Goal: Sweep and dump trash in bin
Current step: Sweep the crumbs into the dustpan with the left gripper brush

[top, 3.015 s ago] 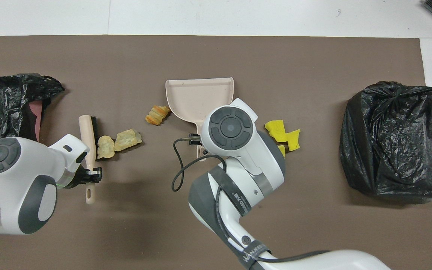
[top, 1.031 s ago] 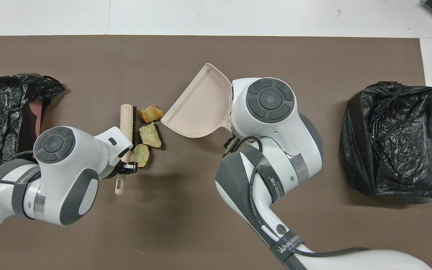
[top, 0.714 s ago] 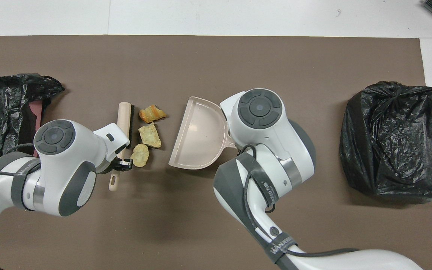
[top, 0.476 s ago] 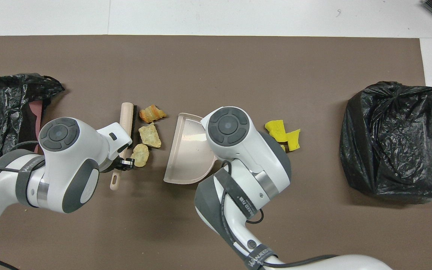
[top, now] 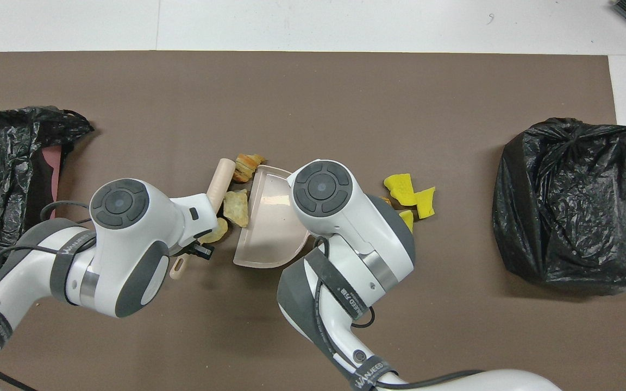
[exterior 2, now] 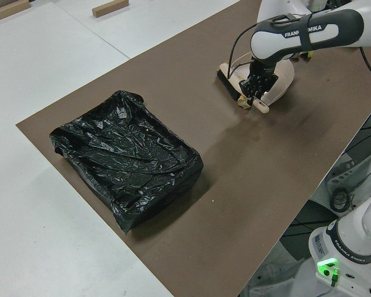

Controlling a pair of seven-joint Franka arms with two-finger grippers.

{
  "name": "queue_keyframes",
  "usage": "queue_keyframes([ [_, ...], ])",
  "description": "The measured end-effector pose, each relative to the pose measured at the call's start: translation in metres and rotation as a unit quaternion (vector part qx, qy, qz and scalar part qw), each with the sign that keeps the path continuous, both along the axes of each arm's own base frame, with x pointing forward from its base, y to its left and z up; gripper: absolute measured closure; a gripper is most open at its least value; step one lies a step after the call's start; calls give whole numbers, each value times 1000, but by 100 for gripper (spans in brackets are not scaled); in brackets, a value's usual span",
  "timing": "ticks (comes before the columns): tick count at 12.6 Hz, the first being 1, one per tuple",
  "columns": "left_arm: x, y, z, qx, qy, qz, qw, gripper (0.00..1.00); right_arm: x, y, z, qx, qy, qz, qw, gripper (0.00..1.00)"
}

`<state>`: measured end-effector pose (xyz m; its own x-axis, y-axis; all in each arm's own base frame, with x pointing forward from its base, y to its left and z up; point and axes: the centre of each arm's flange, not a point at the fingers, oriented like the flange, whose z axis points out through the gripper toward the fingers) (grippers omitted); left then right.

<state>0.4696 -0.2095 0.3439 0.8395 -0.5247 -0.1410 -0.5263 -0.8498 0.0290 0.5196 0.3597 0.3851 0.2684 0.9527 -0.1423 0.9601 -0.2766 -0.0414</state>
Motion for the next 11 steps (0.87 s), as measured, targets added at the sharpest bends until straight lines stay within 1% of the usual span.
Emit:
queue_keyframes([
  [3,-18,-29,5,4,18,-57,998,73,-1,-1,-2,-2,1,-7,1000,68],
  [4,-26,-43,10,-1,19,-66,998,73,-1,-1,-3,-2,1,-8,1000,68],
  [6,-39,-61,28,-21,28,-58,998,73,-1,-1,-3,-2,1,-8,1000,68],
  [7,-41,-62,41,-28,30,-53,998,73,-1,-1,-3,-2,1,-8,1000,68],
  [9,-40,-56,66,-35,24,-42,998,73,-1,-1,-3,-2,1,-8,1000,68],
  [11,-31,-36,77,-36,19,-7,999,73,-1,-1,-3,-2,1,-8,1000,68],
])
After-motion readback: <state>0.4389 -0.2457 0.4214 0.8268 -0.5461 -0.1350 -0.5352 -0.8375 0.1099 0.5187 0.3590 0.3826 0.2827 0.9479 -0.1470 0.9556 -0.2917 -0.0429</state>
